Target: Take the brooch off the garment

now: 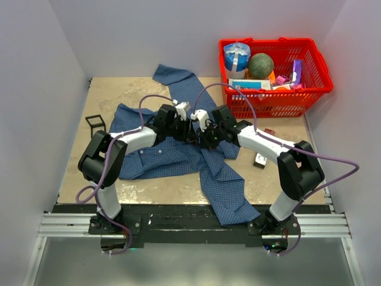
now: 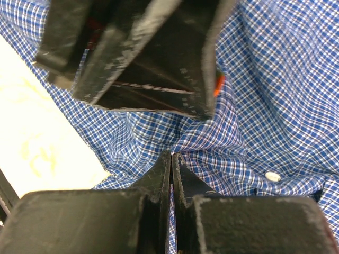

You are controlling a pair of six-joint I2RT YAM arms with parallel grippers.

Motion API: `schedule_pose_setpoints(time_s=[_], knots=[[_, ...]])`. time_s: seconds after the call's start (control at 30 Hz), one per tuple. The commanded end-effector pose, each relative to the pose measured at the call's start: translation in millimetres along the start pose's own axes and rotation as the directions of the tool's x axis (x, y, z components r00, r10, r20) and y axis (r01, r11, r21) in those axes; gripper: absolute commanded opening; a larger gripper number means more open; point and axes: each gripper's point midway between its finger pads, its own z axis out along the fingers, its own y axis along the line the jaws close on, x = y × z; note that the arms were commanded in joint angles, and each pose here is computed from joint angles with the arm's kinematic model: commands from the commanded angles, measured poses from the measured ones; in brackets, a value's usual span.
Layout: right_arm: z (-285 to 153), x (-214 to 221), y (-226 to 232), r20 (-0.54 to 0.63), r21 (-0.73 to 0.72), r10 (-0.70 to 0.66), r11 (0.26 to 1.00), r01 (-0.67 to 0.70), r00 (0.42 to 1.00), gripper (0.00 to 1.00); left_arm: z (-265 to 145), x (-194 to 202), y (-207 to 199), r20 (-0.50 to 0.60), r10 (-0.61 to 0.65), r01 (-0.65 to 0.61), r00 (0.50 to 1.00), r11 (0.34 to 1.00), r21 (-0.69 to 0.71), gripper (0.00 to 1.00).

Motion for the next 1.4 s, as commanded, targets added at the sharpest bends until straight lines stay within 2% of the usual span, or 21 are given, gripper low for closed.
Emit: schedule_pose_setpoints(time_s=[0.0, 0.13, 0.43, 0.6, 0.77, 0.83, 0.93, 0.97, 1.0, 1.17, 1.23, 1.37], knots=[[-2, -8, 4, 0.029, 0.011, -0.059, 0.998, 0.059, 0.998, 0.00, 5, -18, -7, 0.037, -0.056, 0.055, 0.998, 0.998, 0.022, 0.46], [-3, -6, 1, 0.019, 0.024, -0.064, 0.998, 0.064, 0.998, 0.00, 7, -17, -9, 0.030, -0.071, 0.070, 0.997, 0.997, 0.040, 0.41], [-2, -9, 1, 0.018, 0.024, -0.050, 0.999, 0.049, 0.999, 0.00, 1, -19, 0, 0.038, -0.046, 0.046, 0.998, 0.999, -0.021, 0.30], [-3, -13, 0, 0.010, 0.026, -0.050, 0.998, 0.050, 0.999, 0.00, -4, -19, 9, 0.034, -0.009, 0.012, 0.999, 0.996, -0.084, 0.18], [-3, -14, 1, 0.009, 0.023, -0.040, 0.999, 0.040, 0.999, 0.00, -9, -16, 8, 0.029, 0.015, -0.013, 0.999, 0.997, -0.080, 0.02], [-1, -15, 1, 0.011, 0.020, -0.033, 0.999, 0.033, 0.999, 0.01, -9, -15, 8, 0.029, 0.018, -0.016, 0.999, 0.997, -0.078, 0.01], [1, -18, 1, 0.019, 0.013, -0.028, 1.000, 0.027, 0.999, 0.01, -12, -17, 2, 0.032, 0.017, -0.015, 0.999, 0.998, -0.057, 0.07], [1, -18, 1, 0.020, 0.012, -0.023, 1.000, 0.023, 1.000, 0.01, -16, -22, 0, 0.046, 0.015, -0.012, 0.999, 0.998, -0.063, 0.18], [1, -18, 2, 0.021, 0.009, -0.022, 1.000, 0.022, 1.000, 0.01, -18, -25, 2, 0.059, 0.001, 0.004, 0.998, 0.997, -0.081, 0.23], [1, -21, 4, 0.031, 0.000, -0.005, 1.000, 0.005, 1.000, 0.01, -29, -23, -2, 0.056, -0.030, 0.035, 0.998, 0.996, -0.081, 0.38], [4, -23, 6, 0.037, -0.002, 0.054, 0.999, -0.054, 0.998, 0.00, -30, -21, 0, 0.053, -0.034, 0.039, 0.998, 0.995, -0.091, 0.42], [10, -34, 17, 0.072, -0.067, 0.159, 0.986, -0.154, 0.985, 0.00, -25, -15, 0, 0.036, -0.040, 0.042, 0.999, 0.996, -0.074, 0.43]])
